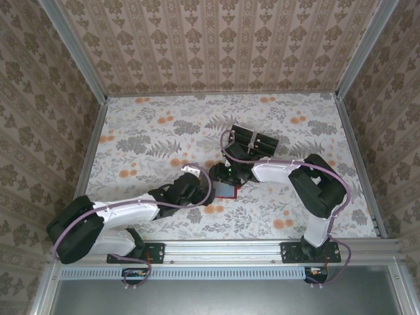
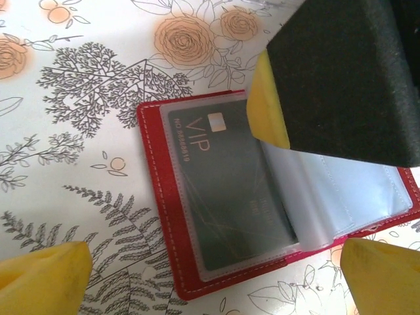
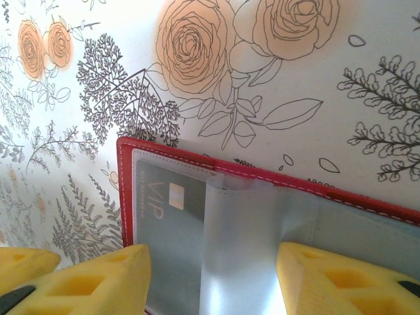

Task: Put the credit cards into the card holder
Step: Flip over the card slot on the card holder, then move the card holder to the center of the table.

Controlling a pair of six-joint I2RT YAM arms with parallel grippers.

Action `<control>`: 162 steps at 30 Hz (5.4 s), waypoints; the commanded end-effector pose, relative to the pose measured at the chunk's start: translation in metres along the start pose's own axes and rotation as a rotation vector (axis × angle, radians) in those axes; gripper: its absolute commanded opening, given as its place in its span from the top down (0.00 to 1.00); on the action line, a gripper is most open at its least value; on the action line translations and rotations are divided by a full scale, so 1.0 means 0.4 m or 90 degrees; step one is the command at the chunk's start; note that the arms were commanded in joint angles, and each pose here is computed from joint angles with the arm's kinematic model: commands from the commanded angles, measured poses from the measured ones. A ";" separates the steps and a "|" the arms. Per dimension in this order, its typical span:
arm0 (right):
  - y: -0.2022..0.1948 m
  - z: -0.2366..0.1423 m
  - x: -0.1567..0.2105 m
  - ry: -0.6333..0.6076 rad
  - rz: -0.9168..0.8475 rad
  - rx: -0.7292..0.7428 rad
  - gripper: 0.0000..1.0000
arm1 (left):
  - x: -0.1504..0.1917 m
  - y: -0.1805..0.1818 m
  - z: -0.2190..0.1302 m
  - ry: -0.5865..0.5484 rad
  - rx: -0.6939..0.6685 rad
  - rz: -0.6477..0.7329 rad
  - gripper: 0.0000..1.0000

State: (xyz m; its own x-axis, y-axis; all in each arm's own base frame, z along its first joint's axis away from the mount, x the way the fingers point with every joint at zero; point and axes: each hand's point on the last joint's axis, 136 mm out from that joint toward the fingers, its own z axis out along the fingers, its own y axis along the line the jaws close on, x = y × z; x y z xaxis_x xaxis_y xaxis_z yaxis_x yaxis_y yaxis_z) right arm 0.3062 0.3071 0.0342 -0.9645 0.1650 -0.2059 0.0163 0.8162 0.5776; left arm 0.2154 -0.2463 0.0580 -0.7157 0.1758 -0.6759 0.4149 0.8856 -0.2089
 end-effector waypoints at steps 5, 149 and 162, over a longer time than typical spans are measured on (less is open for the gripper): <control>-0.030 0.007 0.030 0.023 0.027 0.009 0.45 | -0.040 -0.042 0.019 -0.017 0.016 0.027 0.00; 0.180 0.010 -0.051 -0.018 -0.050 -0.056 0.46 | -0.050 0.165 -0.136 -0.105 -0.123 -0.086 0.00; 0.095 0.013 0.053 0.029 -0.077 -0.018 0.46 | -0.066 0.168 -0.126 -0.093 -0.128 -0.082 0.00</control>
State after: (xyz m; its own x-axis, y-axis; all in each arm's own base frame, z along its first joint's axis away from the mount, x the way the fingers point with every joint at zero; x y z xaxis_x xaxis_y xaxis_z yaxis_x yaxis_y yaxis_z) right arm 0.3023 0.3477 0.0595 -0.9614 0.0921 -0.2593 -0.0828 0.8017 0.5920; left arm 0.2314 -0.1673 0.0918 -0.6601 0.0043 -0.7512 0.1913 0.9680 -0.1626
